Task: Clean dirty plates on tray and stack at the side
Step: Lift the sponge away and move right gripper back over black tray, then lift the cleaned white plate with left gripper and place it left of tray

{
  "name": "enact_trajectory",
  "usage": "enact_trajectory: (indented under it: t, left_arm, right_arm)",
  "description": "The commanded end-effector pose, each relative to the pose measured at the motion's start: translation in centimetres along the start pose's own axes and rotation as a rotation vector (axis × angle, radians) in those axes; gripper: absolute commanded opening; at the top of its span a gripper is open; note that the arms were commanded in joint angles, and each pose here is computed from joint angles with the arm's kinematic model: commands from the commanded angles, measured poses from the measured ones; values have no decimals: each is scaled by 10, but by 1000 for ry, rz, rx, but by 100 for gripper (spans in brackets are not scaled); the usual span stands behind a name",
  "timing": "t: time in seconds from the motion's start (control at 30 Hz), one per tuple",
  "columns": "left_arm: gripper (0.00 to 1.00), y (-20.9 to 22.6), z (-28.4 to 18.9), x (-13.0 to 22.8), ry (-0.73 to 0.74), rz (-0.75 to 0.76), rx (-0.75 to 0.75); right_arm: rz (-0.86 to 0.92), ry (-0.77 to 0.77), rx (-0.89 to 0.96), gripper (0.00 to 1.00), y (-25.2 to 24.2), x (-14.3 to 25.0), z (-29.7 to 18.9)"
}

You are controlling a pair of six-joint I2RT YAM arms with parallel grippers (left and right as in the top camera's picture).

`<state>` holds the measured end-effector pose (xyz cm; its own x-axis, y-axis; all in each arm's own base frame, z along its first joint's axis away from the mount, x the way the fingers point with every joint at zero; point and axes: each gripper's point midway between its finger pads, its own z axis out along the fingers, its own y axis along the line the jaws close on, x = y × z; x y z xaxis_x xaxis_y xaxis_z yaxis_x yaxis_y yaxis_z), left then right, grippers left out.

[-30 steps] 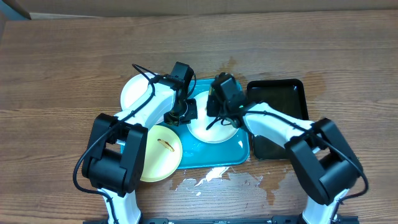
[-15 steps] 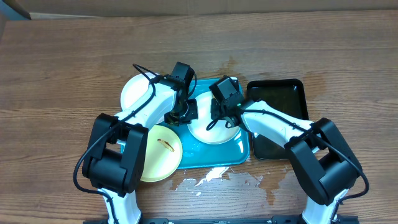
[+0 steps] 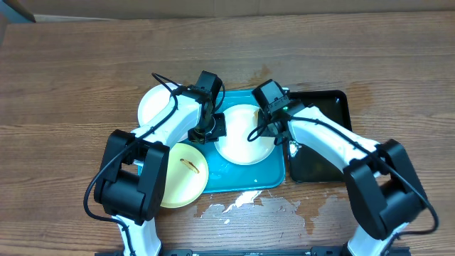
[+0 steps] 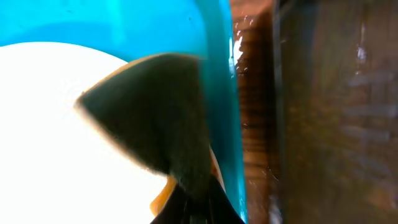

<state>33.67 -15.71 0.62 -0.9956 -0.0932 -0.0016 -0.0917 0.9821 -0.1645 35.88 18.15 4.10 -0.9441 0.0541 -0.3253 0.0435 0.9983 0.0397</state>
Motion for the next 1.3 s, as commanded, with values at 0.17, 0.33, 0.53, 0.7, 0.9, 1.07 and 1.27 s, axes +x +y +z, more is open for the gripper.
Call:
enact_trajectory:
  t: [0.17,0.33,0.53,0.7,0.9,1.07,1.27]
  left_arm:
    - [4,15,16,11,42,13,-73]
    - [4,15,11,10,46,13,-75]
    - [4,21,-4,11,81,-7,-105]
    - [4,18,-19,7,90,9,-112]
    - [4,20,-43,-2,77,18,-160]
    - [4,21,-58,-12,42,22,-193]
    - [4,27,-79,-23,-4,27,-257]
  right_arm:
    - [60,-232,-76,4,-10,-66,-110]
    - [135,-180,-4,4,-57,-59,-120]
    - [251,-45,118,4,-123,-38,-114]
    - [333,6,144,4,-153,-31,-113]
    - [346,25,150,4,-159,-26,-112]
    - [326,34,153,4,-159,-24,-112]
    - [323,36,154,4,-159,-23,-112]
